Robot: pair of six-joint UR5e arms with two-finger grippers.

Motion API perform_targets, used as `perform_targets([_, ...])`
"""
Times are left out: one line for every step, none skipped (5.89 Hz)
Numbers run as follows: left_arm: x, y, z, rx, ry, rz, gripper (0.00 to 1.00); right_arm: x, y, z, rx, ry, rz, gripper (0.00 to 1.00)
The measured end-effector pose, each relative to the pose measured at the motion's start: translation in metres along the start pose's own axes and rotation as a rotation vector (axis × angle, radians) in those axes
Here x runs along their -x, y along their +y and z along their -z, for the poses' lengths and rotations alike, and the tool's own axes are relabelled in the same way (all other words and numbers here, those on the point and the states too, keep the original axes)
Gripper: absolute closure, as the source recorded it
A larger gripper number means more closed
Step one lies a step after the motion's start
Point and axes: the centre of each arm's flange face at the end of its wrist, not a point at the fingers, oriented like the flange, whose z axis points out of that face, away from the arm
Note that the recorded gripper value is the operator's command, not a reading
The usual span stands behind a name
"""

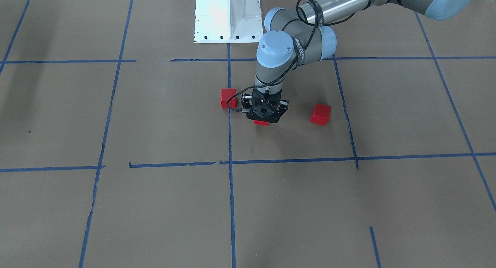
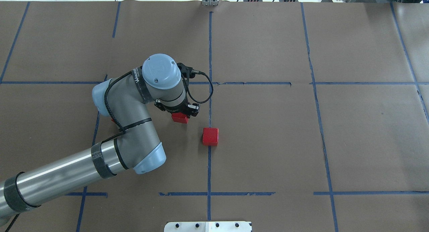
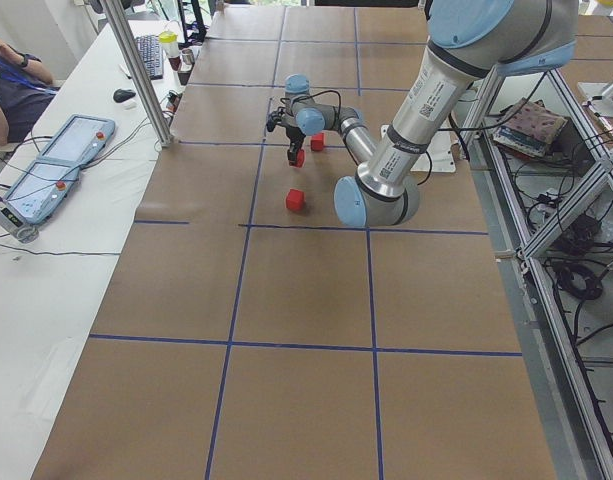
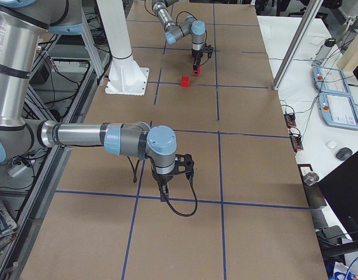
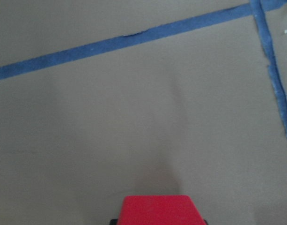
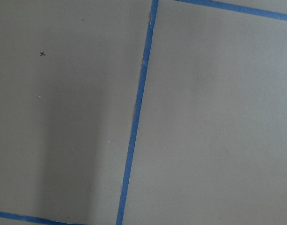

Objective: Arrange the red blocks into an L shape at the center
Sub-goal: 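Carry the cube with the left gripper to just farther than the placed cube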

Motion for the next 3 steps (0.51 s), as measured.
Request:
perform_targets([-0.028, -0.007, 0.001, 0.005, 0.002, 0.065, 0.84, 0.000, 0.000, 0.000, 0.000, 0.000, 0.000, 0.00])
perform_targets([-0.059, -0.014, -0.004, 0.012, -0.005, 0.108, 0.84, 0.000, 0.000, 0.000, 0.000, 0.000, 0.000, 0.00])
perform_targets([-0.075, -0.016, -0.007, 0.013, -0.011, 0.122, 0.84, 0.000, 0.000, 0.000, 0.000, 0.000, 0.000, 0.00])
